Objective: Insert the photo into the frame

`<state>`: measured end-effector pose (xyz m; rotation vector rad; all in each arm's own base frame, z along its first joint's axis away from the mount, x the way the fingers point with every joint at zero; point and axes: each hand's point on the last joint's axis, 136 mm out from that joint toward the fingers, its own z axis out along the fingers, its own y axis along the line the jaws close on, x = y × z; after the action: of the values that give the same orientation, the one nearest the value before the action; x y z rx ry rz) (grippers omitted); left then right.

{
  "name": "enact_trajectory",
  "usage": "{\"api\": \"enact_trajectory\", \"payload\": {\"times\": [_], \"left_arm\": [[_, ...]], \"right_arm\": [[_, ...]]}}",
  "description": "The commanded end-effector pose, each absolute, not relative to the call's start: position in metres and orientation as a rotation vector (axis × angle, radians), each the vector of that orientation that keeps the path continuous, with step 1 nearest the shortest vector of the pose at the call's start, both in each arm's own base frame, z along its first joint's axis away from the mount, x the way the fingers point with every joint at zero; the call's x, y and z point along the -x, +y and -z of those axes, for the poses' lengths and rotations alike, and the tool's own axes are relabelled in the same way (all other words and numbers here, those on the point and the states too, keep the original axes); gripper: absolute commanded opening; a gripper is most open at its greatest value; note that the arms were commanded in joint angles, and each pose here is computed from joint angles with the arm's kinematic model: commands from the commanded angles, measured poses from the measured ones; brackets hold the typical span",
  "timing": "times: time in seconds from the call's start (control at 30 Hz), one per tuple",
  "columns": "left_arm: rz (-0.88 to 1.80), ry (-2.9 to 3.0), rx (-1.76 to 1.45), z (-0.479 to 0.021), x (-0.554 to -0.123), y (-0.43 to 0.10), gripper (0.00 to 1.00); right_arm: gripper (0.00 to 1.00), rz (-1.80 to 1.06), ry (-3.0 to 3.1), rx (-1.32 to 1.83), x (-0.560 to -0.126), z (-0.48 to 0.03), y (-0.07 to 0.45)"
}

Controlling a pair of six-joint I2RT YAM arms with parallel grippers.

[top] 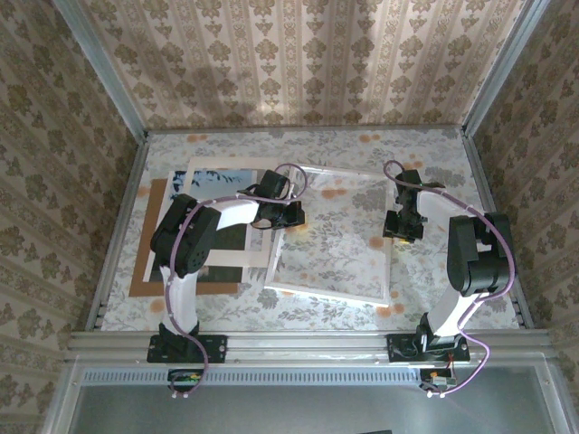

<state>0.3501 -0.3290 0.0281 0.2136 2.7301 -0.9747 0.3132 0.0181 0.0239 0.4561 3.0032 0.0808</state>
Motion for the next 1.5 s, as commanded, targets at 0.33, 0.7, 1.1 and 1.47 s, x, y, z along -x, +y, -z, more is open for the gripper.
{"api": "enact_trajectory", "payload": {"times": [0.33, 0.7, 1.1, 1.47], "left_arm": [[0.904, 2.773, -0.220, -0.0153, -0.3523, -0.3118, 0.00], [0.894, 2.785, -0.239, -0.0114, -0.3518, -0.3123, 0.00], [0.862, 2.792, -0.259, -0.0102, -0.3534, -0.3102, 0.00], [0.853, 2.793, -0.260, -0.0103, -0.3560, -0.3070, 0.00]], "right_arm": [[0.37, 0.031, 3.013, -0.464, -0.3140, -0.0019, 0.0037], [0.36, 0.038, 3.016, -0.461, -0.3140, -0.0004, 0.0031], [0.35, 0.051, 3.021, -0.457, -0.3145, 0.0002, 0.0019], [0.34, 0.060, 3.024, -0.453, -0.3153, 0.0014, 0.0010]]}}
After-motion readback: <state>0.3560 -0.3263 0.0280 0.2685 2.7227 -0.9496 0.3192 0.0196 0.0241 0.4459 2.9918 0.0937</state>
